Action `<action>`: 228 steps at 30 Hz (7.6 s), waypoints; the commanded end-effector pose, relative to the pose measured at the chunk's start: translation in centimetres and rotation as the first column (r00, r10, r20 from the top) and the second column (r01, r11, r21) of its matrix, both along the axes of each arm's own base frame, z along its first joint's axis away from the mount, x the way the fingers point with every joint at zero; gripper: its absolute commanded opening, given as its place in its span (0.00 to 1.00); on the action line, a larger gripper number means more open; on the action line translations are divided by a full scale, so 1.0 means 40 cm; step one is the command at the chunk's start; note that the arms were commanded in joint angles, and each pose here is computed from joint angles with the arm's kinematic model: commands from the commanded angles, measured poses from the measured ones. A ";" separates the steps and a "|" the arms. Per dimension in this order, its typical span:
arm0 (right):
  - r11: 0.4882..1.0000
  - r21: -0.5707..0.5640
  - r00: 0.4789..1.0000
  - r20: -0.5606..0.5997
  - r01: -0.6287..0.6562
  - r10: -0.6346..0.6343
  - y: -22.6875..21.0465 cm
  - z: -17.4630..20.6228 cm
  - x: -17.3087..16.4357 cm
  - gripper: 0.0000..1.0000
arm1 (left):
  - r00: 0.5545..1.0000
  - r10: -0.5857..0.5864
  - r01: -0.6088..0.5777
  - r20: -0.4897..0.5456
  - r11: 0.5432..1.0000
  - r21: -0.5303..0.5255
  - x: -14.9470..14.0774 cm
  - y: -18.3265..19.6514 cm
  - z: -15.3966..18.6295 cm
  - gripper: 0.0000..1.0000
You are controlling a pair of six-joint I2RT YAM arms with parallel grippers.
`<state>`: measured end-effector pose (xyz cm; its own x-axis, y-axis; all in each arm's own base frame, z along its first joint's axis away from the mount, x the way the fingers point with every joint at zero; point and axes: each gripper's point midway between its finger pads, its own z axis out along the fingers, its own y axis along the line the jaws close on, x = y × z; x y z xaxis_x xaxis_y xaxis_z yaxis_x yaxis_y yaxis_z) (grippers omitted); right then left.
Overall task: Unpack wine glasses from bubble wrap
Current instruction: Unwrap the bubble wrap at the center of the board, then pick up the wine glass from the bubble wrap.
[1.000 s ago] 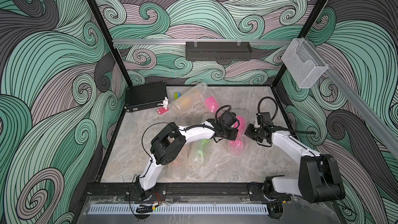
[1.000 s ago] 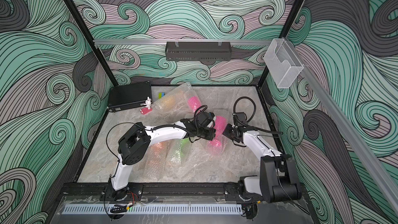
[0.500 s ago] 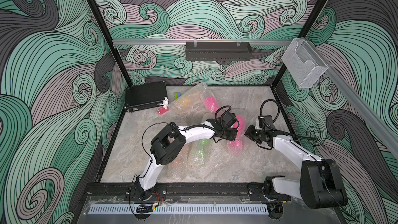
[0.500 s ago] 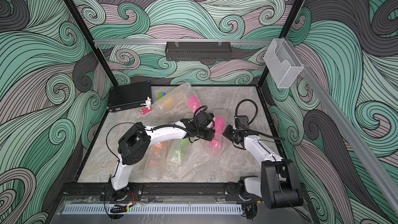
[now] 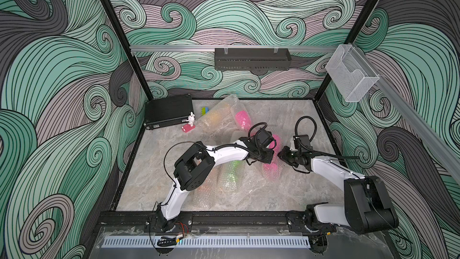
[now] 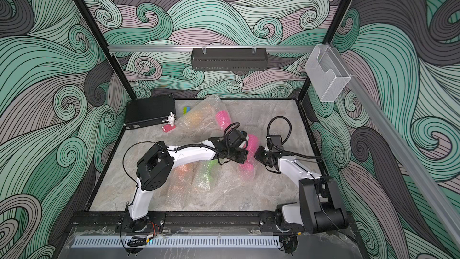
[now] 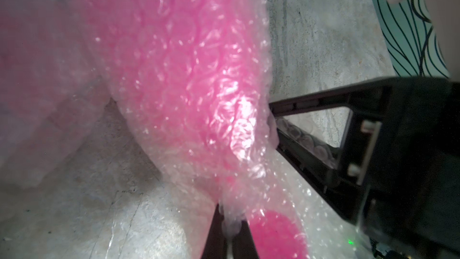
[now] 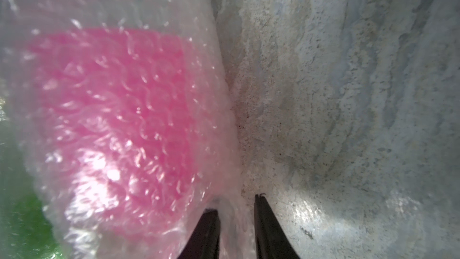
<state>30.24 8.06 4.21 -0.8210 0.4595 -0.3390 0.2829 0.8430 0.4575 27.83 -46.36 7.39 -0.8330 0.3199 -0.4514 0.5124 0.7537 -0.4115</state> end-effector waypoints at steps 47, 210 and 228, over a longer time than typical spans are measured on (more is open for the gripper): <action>0.996 0.027 0.980 0.179 0.081 -0.085 -0.023 0.060 0.126 0.33 | 0.992 -0.127 0.126 -0.011 0.991 -0.039 -0.046 -0.030 0.004 0.00; 0.886 -0.387 0.956 -0.239 -0.255 0.170 -0.071 0.047 -0.006 0.50 | 0.998 0.055 -0.062 -0.034 0.969 -0.240 0.114 0.159 0.268 0.53; 0.909 -0.297 0.937 -0.278 -0.293 0.212 -0.024 -0.035 -0.007 0.21 | 0.997 0.072 -0.079 -0.037 0.969 -0.235 0.118 0.177 0.272 0.53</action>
